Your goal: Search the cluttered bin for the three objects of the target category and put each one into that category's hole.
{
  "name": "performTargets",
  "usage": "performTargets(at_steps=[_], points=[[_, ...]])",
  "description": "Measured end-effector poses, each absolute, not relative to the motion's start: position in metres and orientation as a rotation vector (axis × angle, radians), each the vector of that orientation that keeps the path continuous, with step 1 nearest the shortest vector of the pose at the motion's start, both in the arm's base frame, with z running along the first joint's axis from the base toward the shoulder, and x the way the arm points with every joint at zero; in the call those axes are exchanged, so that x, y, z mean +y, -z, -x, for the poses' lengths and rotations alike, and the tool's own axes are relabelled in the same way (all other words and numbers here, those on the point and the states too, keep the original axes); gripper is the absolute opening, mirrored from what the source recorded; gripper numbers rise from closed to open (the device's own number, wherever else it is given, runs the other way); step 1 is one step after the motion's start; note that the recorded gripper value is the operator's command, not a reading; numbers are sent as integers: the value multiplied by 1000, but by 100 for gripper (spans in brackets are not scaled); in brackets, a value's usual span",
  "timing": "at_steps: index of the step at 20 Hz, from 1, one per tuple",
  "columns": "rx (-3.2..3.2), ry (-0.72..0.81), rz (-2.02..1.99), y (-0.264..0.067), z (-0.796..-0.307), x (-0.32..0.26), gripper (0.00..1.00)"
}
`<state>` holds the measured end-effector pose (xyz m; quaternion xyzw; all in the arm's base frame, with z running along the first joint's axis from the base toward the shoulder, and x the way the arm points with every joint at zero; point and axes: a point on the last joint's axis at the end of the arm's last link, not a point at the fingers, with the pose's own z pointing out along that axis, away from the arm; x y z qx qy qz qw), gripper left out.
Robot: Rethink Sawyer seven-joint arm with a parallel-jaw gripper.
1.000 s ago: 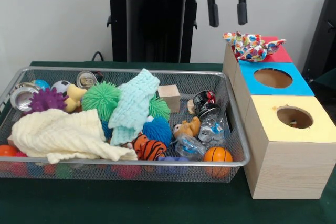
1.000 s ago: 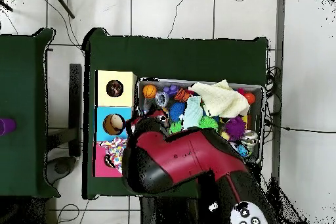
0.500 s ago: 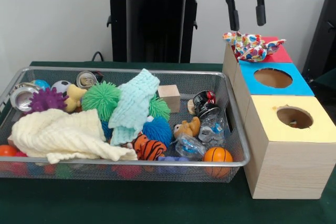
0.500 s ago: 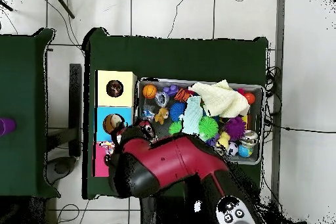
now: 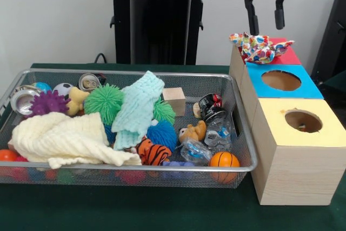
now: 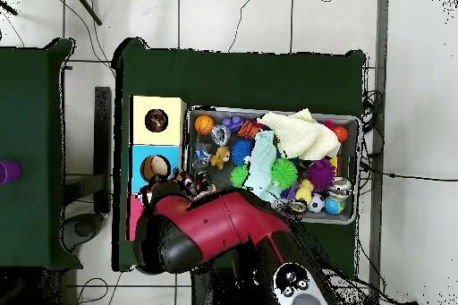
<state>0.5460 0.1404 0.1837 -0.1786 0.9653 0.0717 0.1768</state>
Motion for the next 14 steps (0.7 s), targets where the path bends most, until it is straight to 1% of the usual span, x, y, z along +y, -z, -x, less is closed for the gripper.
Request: performTargets(at_steps=[5, 6, 14], points=[[2696, -218, 503, -171, -542, 153, 100], [2678, -225, 496, -164, -539, 157, 100], [2633, -228, 475, -139, -529, 163, 100]])
